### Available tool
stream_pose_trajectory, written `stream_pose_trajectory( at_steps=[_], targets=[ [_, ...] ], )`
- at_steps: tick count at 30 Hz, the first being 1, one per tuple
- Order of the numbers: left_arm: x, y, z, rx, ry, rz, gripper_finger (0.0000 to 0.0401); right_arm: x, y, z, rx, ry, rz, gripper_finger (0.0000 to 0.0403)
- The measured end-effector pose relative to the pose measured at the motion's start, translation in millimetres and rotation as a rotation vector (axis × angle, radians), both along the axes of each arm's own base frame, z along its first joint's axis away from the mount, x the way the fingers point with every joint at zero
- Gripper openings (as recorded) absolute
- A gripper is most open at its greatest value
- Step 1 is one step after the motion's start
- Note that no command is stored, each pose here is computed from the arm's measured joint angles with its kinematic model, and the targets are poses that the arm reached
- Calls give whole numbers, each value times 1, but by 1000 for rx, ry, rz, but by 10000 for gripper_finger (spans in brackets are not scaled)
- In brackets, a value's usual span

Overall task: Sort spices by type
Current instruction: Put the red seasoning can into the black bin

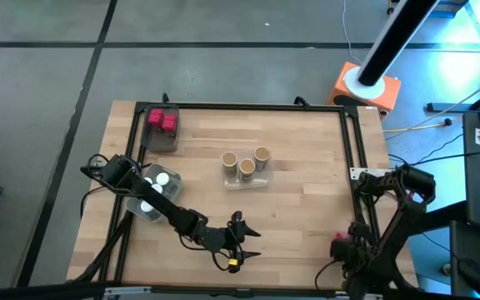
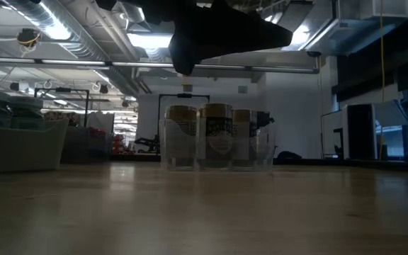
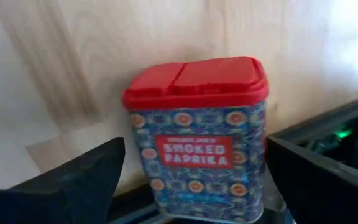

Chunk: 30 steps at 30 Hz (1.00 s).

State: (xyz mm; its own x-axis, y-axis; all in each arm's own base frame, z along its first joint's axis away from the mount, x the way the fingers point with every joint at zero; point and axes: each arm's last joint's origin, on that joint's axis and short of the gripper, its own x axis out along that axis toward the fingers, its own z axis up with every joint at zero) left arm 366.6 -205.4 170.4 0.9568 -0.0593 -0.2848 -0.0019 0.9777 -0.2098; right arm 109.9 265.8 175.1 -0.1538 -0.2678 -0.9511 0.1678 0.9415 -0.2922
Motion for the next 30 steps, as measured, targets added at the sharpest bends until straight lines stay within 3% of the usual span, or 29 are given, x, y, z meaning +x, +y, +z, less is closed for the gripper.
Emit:
stream_pose_trajectory(
  at_steps=[13, 20, 26, 30],
  targets=[
    [0, 0, 0, 6, 1, -2, 266, -7, -15, -29, -9, 19, 12, 383],
    [0, 0, 0, 8, 1, -2, 266, -6, -14, -30, -3, 14, 11, 383],
    [0, 0, 0, 7, 1, -3, 266, -4, -14, -31, -18, -80, 41, 383],
    [-1, -2, 0, 8, 0, -9, 266, 2, -16, -31, -11, -76, 13, 364]
  ],
)
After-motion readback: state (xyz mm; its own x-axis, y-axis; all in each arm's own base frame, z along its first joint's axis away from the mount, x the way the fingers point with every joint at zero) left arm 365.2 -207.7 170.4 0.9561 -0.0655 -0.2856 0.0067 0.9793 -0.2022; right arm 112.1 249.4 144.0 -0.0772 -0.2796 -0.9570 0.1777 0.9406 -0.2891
